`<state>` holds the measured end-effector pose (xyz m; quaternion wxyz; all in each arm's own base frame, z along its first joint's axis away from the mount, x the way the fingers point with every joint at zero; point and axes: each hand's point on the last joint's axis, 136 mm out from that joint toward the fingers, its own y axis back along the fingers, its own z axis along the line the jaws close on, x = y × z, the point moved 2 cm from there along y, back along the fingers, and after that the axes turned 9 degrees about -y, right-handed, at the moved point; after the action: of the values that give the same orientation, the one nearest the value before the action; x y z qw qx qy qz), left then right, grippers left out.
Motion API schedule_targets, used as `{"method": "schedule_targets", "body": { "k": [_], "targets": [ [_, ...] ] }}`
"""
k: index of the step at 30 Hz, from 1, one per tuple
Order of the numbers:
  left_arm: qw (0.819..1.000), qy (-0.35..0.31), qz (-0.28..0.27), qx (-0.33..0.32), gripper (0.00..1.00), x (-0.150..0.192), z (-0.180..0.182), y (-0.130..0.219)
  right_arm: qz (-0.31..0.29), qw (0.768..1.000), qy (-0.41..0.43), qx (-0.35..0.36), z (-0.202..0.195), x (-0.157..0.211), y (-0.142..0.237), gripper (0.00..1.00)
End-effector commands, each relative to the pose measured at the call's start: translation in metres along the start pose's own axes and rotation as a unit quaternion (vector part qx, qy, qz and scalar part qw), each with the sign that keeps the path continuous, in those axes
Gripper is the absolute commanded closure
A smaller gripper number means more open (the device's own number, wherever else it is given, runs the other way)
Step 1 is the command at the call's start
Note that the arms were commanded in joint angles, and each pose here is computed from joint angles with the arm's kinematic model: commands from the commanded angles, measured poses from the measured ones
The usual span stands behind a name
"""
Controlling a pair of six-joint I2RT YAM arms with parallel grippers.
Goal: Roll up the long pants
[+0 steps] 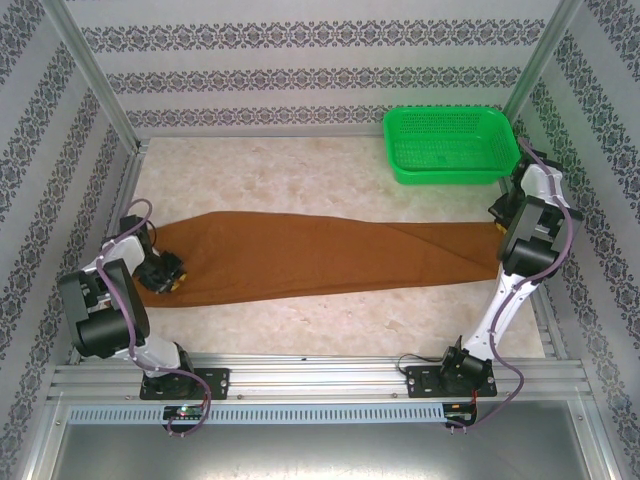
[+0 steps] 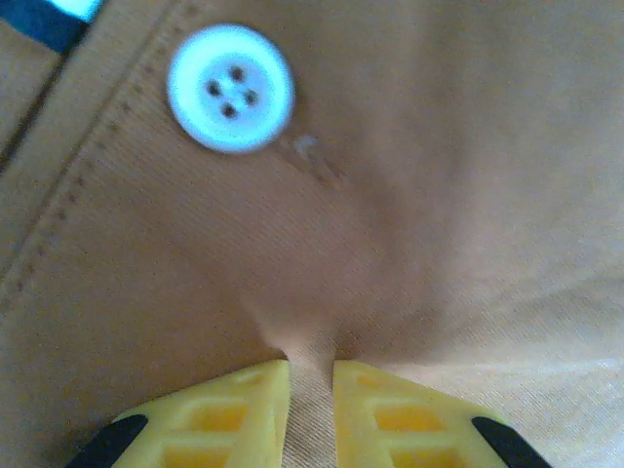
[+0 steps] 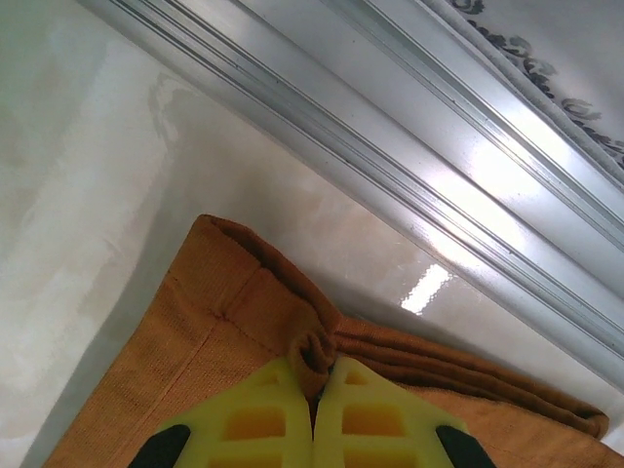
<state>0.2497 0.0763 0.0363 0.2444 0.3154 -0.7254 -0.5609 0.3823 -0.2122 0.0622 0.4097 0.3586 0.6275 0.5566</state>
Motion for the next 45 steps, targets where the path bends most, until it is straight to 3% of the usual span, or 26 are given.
{"method": "schedule_targets", "body": {
  "k": [1,5,11,34,37,39,40,42,45],
  "targets": [
    [0.998,0.051,0.014,-0.015,0.79,0.001,0.021,-0.011,-0.004,1.0,-0.012,0.008,-0.006,-0.008,-0.003,1.0],
    [0.994,0.108,0.001,-0.018,0.8,-0.011,0.042,-0.011,-0.002,1.0,-0.018,0.006,-0.009,-0.011,-0.008,1.0],
    [0.989,0.143,-0.02,-0.042,0.81,-0.023,0.063,-0.005,-0.008,1.0,-0.028,0.007,-0.012,-0.024,-0.008,1.0],
    [0.989,0.117,-0.039,-0.081,0.84,-0.02,0.074,0.013,-0.078,0.995,-0.07,0.002,-0.018,-0.103,0.032,0.99],
    [0.989,0.115,-0.046,-0.076,0.84,-0.023,0.072,0.015,-0.079,0.995,-0.067,0.005,-0.019,-0.106,0.031,0.84],
    [0.991,0.113,-0.046,-0.064,0.85,-0.024,0.068,0.016,-0.072,0.995,-0.065,0.0,-0.017,-0.105,0.024,0.65],
    [0.991,0.112,-0.043,-0.064,0.85,-0.024,0.068,0.014,-0.069,0.996,-0.064,-0.001,-0.016,-0.105,0.021,0.63],
    [0.991,0.111,-0.038,-0.064,0.85,-0.023,0.068,0.013,-0.065,0.996,-0.064,0.003,-0.015,-0.105,0.016,0.45],
    [0.991,0.109,-0.038,-0.062,0.85,-0.023,0.067,0.013,-0.061,0.996,-0.058,0.003,-0.012,-0.104,0.008,0.44]
  ]
}}
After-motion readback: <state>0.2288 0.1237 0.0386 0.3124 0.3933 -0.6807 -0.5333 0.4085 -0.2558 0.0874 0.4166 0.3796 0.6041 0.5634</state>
